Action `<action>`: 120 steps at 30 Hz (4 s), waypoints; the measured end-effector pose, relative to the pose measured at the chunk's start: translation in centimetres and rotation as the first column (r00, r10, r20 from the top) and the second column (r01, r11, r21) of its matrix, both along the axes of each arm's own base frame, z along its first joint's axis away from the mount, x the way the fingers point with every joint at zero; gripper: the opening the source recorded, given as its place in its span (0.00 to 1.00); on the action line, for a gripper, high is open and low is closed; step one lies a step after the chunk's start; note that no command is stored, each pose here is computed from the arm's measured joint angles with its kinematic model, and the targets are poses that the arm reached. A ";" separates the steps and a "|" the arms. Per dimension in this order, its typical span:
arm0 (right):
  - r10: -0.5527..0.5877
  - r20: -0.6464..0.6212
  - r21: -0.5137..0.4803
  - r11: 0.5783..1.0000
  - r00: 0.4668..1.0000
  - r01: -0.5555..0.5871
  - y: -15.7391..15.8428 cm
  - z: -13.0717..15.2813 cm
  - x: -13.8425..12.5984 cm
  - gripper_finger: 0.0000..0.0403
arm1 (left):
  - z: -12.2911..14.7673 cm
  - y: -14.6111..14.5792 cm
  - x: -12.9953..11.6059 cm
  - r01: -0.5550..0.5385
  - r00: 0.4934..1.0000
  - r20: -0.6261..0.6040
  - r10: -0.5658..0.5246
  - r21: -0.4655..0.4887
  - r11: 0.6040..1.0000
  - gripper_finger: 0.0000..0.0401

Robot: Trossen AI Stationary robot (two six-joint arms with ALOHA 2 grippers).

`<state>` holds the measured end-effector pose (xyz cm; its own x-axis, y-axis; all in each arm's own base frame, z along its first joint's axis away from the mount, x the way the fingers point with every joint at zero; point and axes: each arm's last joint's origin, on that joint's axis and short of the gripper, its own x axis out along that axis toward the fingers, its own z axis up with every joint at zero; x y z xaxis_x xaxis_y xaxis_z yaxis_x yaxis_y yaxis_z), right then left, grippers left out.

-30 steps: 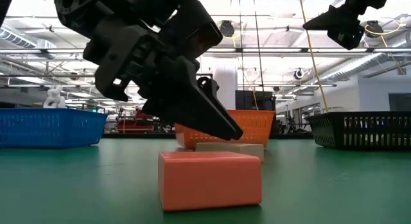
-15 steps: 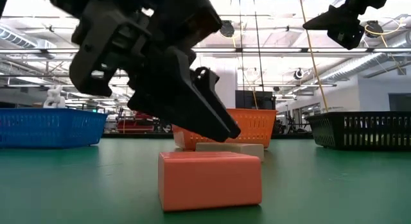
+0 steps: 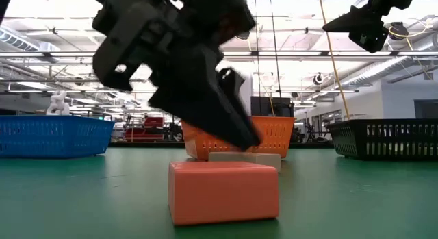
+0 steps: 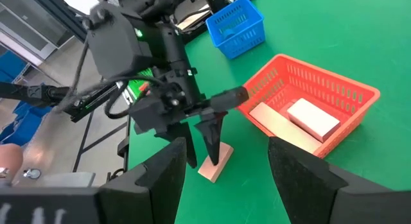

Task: Sort & place blocks by color
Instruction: Put the brown block into the orange bin, then put the orange block into the green bin

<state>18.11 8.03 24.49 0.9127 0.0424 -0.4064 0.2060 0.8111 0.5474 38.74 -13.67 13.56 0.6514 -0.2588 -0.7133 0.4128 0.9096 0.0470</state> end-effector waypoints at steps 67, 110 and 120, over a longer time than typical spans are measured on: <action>0.000 0.000 0.000 1.000 1.000 0.000 0.0 0.0 0.0 0.52 | 6.7 11.3 -1.6 -0.622 0.783 -0.014 0.622 -0.004 0.783 0.17; 0.001 0.000 0.000 1.000 1.000 -0.001 0.0 0.0 0.0 0.52 | 7.2 7.2 -1.7 -0.531 0.846 0.086 0.526 0.033 0.847 0.54; 0.000 0.000 0.000 1.000 1.000 0.000 0.0 0.0 0.0 0.52 | 7.8 -1.3 -3.7 -0.222 0.964 0.160 0.211 0.060 0.973 0.54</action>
